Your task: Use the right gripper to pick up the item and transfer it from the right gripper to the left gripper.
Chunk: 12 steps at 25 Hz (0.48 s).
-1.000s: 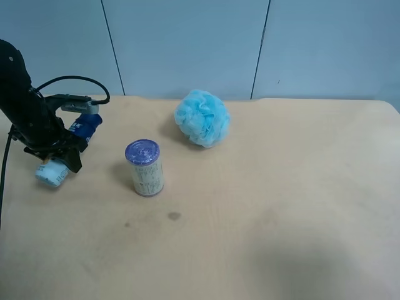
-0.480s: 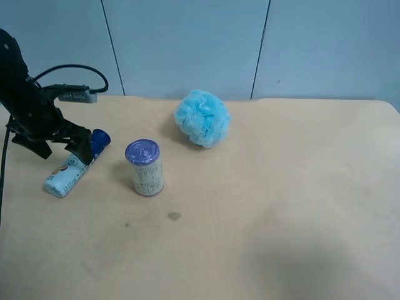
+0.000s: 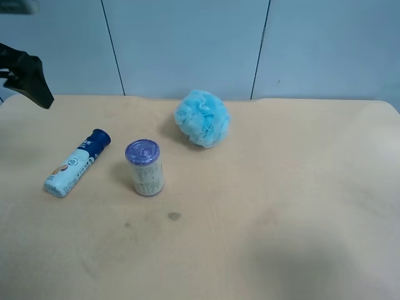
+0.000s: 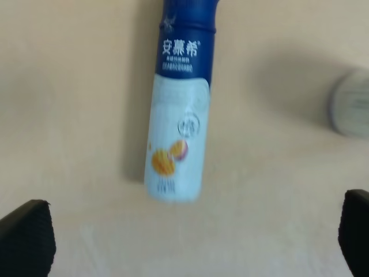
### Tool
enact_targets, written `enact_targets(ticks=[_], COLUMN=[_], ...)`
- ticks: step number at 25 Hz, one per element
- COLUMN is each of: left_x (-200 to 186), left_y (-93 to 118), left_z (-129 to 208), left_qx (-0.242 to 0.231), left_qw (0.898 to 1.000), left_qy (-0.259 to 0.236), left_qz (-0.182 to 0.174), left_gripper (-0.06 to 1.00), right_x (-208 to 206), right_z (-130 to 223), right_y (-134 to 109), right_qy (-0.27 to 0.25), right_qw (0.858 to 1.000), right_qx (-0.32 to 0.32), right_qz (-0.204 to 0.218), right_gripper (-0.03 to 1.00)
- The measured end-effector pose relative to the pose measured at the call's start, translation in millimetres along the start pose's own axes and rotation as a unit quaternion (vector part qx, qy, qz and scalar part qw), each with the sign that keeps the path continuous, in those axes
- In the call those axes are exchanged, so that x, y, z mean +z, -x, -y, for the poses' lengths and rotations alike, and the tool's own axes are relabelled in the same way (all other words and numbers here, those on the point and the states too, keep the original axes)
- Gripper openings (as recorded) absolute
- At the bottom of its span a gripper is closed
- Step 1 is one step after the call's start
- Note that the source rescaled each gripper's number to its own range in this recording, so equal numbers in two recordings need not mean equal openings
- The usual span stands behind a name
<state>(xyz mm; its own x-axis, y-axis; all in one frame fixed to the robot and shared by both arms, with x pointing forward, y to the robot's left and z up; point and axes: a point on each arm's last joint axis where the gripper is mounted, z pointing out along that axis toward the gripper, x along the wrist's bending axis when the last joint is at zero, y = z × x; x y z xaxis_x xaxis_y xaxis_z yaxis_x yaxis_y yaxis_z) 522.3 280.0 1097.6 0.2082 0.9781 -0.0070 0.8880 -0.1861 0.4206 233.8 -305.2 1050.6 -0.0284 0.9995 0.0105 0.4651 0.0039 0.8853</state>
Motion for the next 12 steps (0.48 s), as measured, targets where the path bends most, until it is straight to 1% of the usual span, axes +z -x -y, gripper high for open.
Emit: enact_targets(ticks=[2, 4, 6, 9, 12], left_x=[-24, -51, -68, -80, -92], left_y=[3, 7, 10, 16, 22], left_z=[8, 20, 36, 68, 108], left_qx=[-0.010, -0.014, -0.015, -0.016, -0.018], left_qw=[1.000, 0.999, 0.997, 0.996, 0.994], left_qy=[0.019, 0.052, 0.073, 0.086, 0.110], left_qz=[-0.002, -0.006, -0.009, -0.010, -0.012], left_gripper=[1.00, 1.00, 1.00, 1.00, 1.00], right_x=[0, 0, 0, 0, 0], right_z=[0, 0, 0, 0, 0], right_y=[0, 0, 0, 0, 0], right_qy=[0.000, 0.000, 0.000, 0.000, 0.000], right_qw=[1.000, 1.000, 1.000, 1.000, 1.000], right_qx=[0.000, 0.000, 0.000, 0.000, 0.000], right_qz=[0.000, 0.000, 0.000, 0.000, 0.000], right_gripper=[1.00, 1.00, 1.00, 1.00, 1.00])
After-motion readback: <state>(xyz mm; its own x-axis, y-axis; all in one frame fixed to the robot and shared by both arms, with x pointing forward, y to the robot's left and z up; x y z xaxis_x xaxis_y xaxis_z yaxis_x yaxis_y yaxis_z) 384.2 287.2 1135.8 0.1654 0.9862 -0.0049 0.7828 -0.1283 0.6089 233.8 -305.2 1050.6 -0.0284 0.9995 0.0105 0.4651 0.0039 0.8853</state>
